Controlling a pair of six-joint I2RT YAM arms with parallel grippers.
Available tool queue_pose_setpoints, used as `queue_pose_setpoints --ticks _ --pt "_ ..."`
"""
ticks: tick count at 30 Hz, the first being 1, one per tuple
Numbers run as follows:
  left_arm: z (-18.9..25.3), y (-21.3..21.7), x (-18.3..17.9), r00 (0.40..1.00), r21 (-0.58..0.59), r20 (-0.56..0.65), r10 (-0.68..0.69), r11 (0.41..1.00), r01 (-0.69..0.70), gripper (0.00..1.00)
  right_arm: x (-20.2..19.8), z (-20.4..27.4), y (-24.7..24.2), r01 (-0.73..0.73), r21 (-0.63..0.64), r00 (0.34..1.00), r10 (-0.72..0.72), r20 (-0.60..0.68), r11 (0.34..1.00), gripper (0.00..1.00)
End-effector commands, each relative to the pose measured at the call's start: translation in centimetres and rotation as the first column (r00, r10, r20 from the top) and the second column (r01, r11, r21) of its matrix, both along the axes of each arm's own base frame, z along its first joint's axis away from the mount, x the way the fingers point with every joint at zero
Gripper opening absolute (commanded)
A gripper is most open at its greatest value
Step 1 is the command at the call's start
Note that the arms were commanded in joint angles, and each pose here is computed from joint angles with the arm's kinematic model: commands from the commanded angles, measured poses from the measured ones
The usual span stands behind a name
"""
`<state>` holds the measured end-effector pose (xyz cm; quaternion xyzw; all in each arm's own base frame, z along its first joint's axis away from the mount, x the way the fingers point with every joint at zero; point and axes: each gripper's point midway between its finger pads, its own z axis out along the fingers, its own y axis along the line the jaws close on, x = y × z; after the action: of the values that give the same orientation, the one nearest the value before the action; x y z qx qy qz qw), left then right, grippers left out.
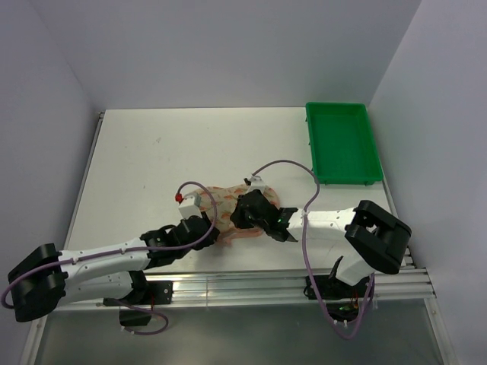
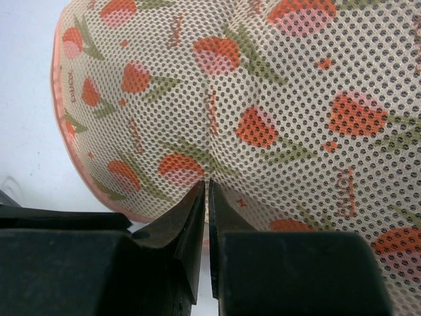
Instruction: Place the bra in the laundry bag and zip it closed
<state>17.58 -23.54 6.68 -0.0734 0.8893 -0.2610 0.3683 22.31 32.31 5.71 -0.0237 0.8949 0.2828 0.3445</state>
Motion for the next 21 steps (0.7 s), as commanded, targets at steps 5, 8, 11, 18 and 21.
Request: queue_pose_setpoints --ticks 5,8,11,18,21 --pt "0.0 -1.6 0.1 0.999 0.053 0.014 -0.035 0.998 0.034 0.12 1.5 2.6 1.5 0.018 0.074 0.998 -0.023 0.062 0.997 0.13" --pt "-0.6 -1.5 -0.2 0.999 0.089 0.015 -0.032 0.996 0.030 0.01 1.7 2.7 1.5 0.015 0.064 0.997 -0.020 0.074 0.998 0.13" --pt "-1.7 -1.3 -0.3 1.000 0.127 0.003 -0.023 0.992 0.022 0.09 1.6 2.6 1.7 0.010 0.071 0.997 -0.015 0.070 0.997 0.13" --pt "-1.8 -2.0 0.7 0.999 0.147 0.033 -0.002 0.989 -0.003 0.33 1.4 2.2 2.0 -0.002 0.081 0.998 -0.003 0.062 0.997 0.13" --pt "-1.5 -2.1 1.4 0.998 0.158 0.056 0.015 0.987 -0.023 0.38 1.3 2.2 2.0 -0.009 0.084 0.998 0.004 0.060 0.996 0.13"
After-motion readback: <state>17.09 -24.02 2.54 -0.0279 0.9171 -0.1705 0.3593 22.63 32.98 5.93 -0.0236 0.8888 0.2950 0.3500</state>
